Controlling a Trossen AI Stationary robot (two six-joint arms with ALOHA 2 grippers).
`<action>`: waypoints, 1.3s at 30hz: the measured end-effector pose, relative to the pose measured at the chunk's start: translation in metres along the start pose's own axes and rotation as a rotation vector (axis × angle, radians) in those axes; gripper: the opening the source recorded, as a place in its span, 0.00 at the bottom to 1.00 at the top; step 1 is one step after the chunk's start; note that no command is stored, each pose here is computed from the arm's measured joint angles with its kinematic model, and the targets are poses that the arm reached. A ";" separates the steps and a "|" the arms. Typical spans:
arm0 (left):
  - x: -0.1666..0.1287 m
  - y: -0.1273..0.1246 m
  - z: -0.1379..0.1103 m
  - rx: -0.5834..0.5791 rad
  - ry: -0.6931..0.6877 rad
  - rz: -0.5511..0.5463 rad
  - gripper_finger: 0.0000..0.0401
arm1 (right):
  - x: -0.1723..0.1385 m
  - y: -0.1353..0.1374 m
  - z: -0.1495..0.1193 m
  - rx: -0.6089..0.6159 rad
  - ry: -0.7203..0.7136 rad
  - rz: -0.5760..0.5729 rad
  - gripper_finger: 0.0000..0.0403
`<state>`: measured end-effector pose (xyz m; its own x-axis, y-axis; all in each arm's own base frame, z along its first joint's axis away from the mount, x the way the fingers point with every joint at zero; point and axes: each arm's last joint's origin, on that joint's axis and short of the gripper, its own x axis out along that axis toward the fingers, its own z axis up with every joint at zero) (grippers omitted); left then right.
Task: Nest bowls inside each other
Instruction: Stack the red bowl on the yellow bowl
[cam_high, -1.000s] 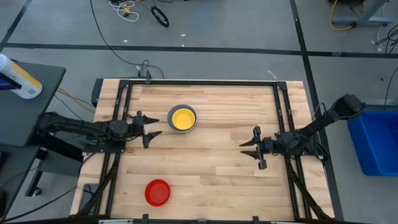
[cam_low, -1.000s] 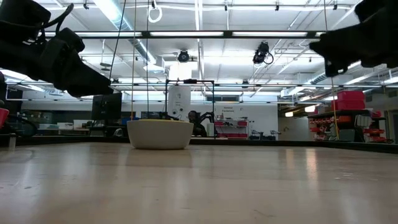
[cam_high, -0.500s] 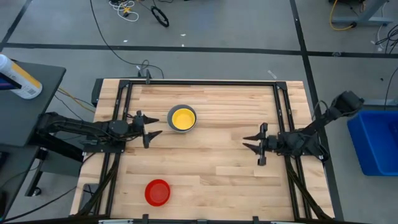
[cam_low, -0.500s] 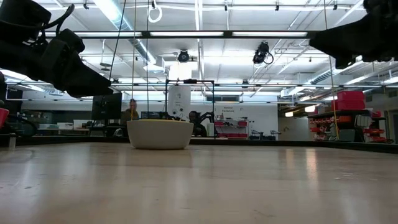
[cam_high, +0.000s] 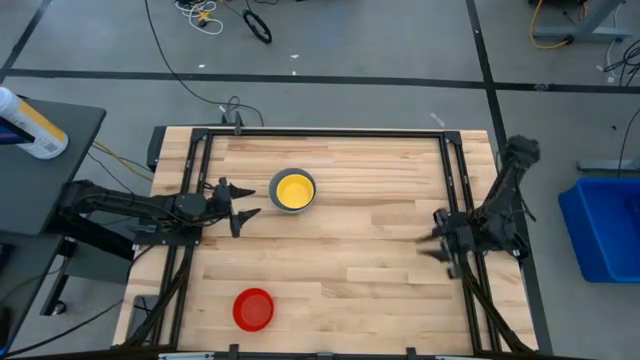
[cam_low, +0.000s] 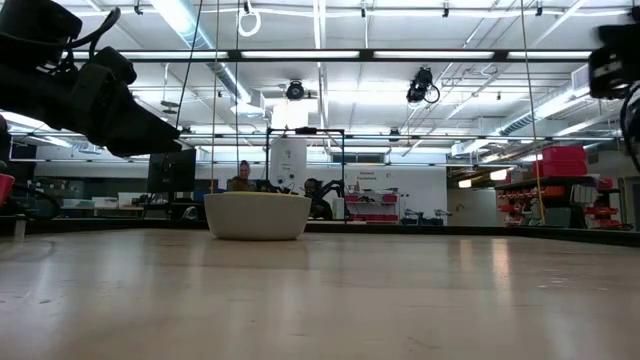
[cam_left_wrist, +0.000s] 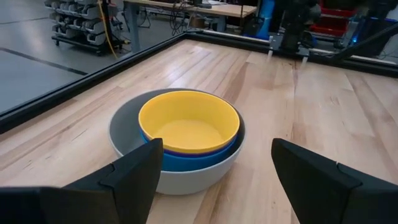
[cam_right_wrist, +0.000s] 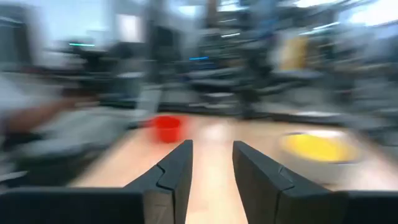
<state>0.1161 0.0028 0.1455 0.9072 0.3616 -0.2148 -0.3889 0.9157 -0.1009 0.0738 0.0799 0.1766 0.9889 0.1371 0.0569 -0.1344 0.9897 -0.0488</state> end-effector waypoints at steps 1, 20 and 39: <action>0.000 0.000 0.000 -0.003 -0.001 0.003 0.76 | -0.003 0.002 -0.001 0.039 0.007 0.080 0.31; 0.000 0.001 0.000 -0.014 -0.004 0.021 0.76 | -0.005 0.004 -0.016 0.123 0.132 0.223 0.35; 0.000 0.001 0.000 -0.019 -0.005 0.018 0.76 | 0.021 -0.061 -0.001 -0.147 -0.051 -0.095 0.52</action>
<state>0.1159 0.0033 0.1457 0.9010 0.3787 -0.2116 -0.4079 0.9056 -0.1161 0.1032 0.0221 0.1798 0.9917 0.0486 0.1189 -0.0258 0.9822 -0.1858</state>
